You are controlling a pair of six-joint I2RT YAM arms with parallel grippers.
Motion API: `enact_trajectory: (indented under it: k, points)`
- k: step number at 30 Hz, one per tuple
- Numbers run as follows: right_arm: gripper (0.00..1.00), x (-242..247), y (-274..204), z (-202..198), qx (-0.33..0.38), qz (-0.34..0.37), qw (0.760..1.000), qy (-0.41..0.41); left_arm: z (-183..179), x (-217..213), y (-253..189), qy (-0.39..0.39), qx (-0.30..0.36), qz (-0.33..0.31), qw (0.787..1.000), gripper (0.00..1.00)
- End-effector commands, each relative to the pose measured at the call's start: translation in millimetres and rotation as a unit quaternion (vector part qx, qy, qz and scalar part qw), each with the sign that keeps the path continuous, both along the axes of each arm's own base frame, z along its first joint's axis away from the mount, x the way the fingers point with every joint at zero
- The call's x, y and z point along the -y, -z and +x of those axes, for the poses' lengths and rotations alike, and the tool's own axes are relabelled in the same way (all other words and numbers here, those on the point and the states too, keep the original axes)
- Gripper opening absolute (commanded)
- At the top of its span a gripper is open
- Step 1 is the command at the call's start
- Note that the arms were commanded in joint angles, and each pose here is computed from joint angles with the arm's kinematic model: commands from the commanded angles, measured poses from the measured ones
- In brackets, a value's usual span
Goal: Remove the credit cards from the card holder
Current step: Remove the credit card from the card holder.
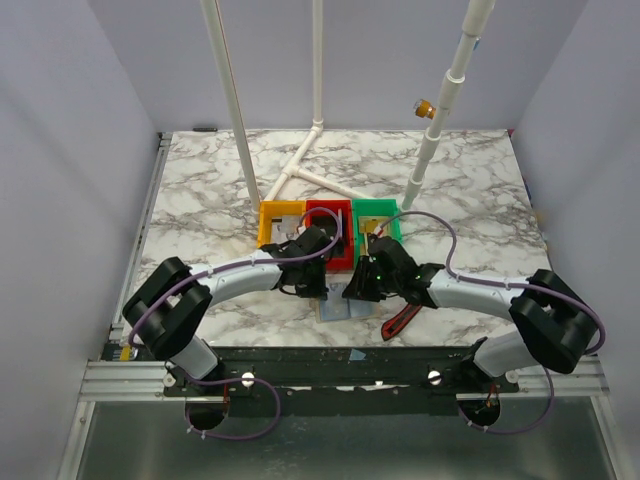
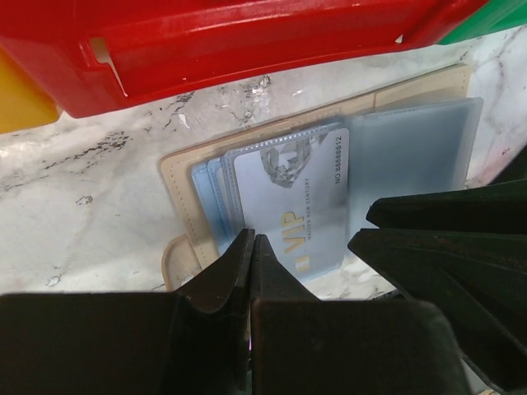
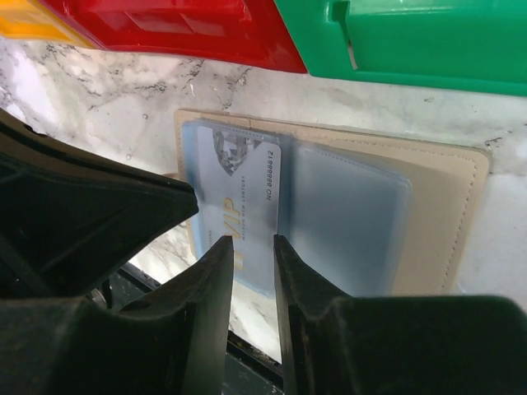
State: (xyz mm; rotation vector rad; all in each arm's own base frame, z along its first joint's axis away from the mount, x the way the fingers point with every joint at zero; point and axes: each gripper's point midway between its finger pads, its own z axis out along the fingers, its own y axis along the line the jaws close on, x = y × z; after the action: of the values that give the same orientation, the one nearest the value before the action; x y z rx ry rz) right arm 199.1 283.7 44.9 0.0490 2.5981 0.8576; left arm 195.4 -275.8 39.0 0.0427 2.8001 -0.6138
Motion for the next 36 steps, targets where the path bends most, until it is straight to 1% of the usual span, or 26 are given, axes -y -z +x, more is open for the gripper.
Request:
enact_trajectory:
  k: [1,10,18,23,30,36]
  points:
    - [0.29,-5.6,5.4,0.7,-0.003,0.02,1.0,0.0,2.3,1.3,9.6,0.005,0.001,0.002,1.0,0.0]
    - [0.29,-1.7,15.8,-1.6,-0.004,0.022,1.0,0.009,1.7,5.8,11.8,0.012,-0.004,0.001,1.0,0.0]
    - [0.29,-0.2,17.6,-2.0,-0.007,0.039,0.999,0.017,-1.3,11.7,15.5,0.017,-0.011,0.003,1.0,0.0]
    - [0.29,7.3,20.1,-0.3,-0.02,0.065,0.997,0.029,-3.3,11.8,19.5,0.017,-0.018,0.007,1.0,0.0]
    - [0.29,8.0,10.4,-2.5,-0.021,0.13,0.991,0.03,-5.3,9.3,23.2,0.015,-0.024,0.013,1.0,0.0]
    - [0.22,6.7,7.3,-2.2,-0.027,0.163,0.986,0.034,-6.0,9.4,24.2,0.015,-0.027,0.014,0.999,0.0]
